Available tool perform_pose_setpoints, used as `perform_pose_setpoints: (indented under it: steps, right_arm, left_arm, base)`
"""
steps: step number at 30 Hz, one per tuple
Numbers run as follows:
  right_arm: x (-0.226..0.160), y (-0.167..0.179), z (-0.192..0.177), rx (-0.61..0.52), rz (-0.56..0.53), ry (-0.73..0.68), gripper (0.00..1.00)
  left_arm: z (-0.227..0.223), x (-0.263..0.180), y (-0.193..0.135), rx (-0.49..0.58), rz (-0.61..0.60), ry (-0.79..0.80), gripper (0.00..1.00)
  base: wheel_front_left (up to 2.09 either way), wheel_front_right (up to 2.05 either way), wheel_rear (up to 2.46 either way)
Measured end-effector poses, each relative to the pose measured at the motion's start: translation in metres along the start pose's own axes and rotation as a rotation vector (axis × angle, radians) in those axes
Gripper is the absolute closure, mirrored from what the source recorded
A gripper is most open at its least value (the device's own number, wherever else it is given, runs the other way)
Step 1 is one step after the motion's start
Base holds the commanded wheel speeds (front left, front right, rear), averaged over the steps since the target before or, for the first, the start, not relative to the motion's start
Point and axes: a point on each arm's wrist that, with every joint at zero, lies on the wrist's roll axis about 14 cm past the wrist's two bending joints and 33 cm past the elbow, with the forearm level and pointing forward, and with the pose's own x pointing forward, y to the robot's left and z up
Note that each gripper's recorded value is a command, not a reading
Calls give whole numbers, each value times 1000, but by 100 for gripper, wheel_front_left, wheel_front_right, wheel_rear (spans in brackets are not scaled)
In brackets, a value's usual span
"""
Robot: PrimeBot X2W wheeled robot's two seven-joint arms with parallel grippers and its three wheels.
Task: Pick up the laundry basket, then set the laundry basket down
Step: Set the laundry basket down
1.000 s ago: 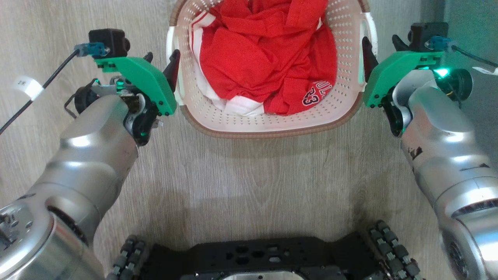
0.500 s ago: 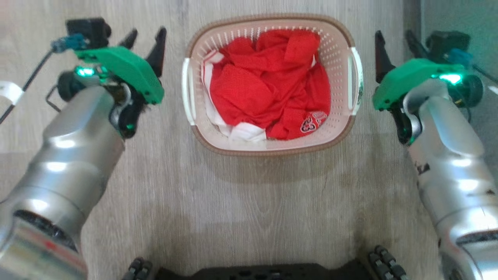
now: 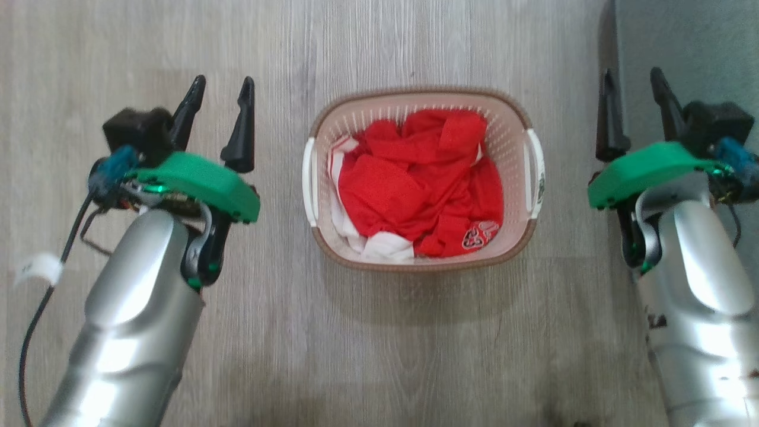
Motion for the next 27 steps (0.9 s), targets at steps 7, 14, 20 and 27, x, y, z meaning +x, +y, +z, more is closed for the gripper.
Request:
perform_pose_setpoints:
  steps: [7, 14, 20, 27]
  right_arm:
    - [-29, 11, 40, -16, 22, -102, 0]
    - [-59, 19, 71, -36, 33, -179, 0]
    - [-93, 22, 82, -46, 31, -206, 0]
    - [-120, 22, 97, -51, 22, -231, 0]
  left_arm:
    - [38, -39, -4, 35, 33, -133, 0]
    - [65, -79, -6, 61, 73, -228, 0]
    - [76, -117, -9, 56, 111, -280, 0]
    - [88, -146, -15, 63, 125, -291, 0]
  base:
    - [0, 0, 0]
    - [0, 0, 0]
    - [0, 0, 0]
    - [0, 0, 0]
